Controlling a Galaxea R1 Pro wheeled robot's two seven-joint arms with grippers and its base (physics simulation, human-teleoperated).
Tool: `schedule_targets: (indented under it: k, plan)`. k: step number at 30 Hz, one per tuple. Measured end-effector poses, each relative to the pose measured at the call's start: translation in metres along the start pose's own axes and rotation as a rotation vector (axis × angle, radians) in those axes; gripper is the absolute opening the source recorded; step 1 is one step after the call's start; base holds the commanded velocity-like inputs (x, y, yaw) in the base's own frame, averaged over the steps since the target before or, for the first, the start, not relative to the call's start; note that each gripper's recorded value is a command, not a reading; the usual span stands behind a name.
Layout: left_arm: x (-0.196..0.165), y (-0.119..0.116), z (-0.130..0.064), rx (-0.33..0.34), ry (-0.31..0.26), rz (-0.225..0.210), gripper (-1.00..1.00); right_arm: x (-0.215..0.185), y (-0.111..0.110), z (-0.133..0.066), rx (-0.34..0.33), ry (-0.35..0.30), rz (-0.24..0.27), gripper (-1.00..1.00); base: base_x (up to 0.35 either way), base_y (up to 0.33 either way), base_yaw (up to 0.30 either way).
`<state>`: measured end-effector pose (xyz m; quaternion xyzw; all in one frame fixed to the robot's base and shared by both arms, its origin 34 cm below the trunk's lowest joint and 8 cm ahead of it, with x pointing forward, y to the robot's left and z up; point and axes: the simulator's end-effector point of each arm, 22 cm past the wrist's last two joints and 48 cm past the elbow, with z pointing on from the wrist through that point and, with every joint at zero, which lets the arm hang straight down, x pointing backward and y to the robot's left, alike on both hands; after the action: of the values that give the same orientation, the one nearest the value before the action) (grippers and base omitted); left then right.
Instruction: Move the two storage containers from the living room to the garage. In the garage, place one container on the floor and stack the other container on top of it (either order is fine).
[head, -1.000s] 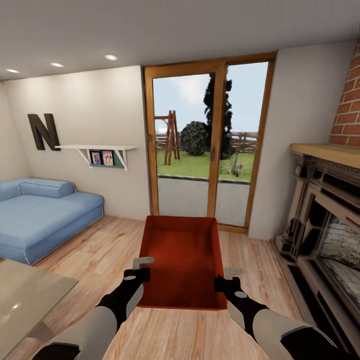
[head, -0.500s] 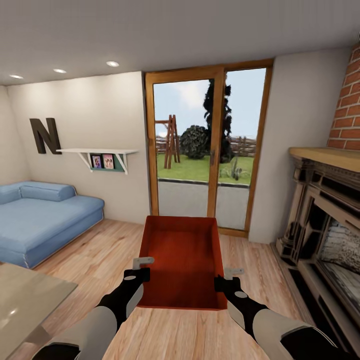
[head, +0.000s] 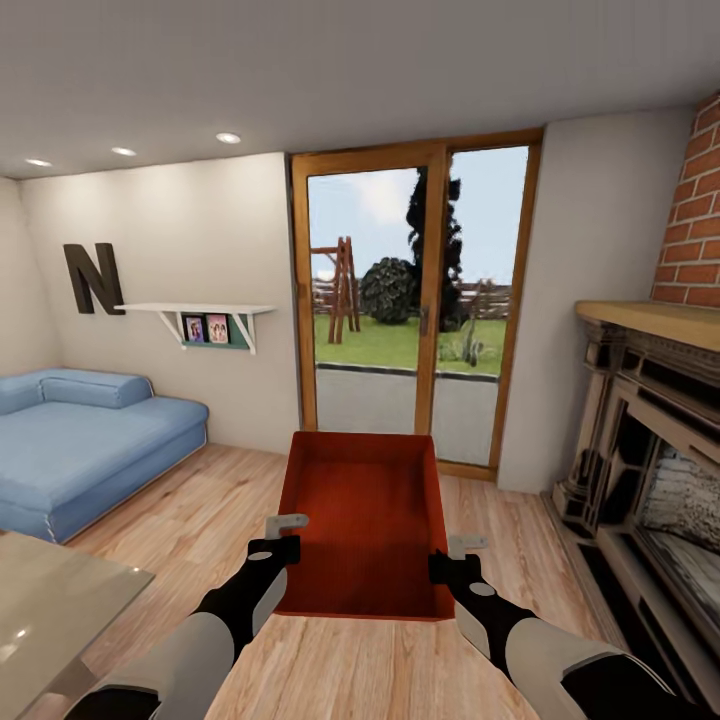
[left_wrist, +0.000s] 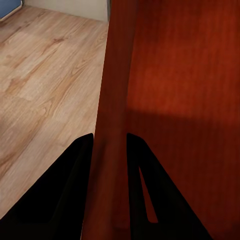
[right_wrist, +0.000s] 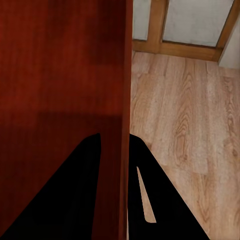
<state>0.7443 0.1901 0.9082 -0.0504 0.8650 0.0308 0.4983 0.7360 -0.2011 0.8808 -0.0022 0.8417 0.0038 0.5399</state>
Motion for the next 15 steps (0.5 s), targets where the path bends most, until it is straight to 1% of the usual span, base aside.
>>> schedule_targets:
  k: [11, 13, 15]
  plan:
    - [-0.0006, -0.0003, -0.0002, 0.000, -0.001, 0.001, -1.00, -0.0004, -0.0003, 0.0000, 0.000, -0.002, 0.001, -1.00, -0.001, 0.000, 0.000]
    - [-0.0007, -0.0003, 0.0000, 0.000, -0.002, 0.001, -1.00, -0.0004, -0.0003, 0.0001, 0.000, -0.002, 0.001, -1.00, -0.101, 0.000, 0.000]
    - [-0.0004, -0.0003, 0.0003, 0.000, -0.001, 0.002, -1.00, -0.0001, -0.0002, 0.0004, 0.000, -0.001, 0.001, -1.00, -0.253, 0.000, 0.000]
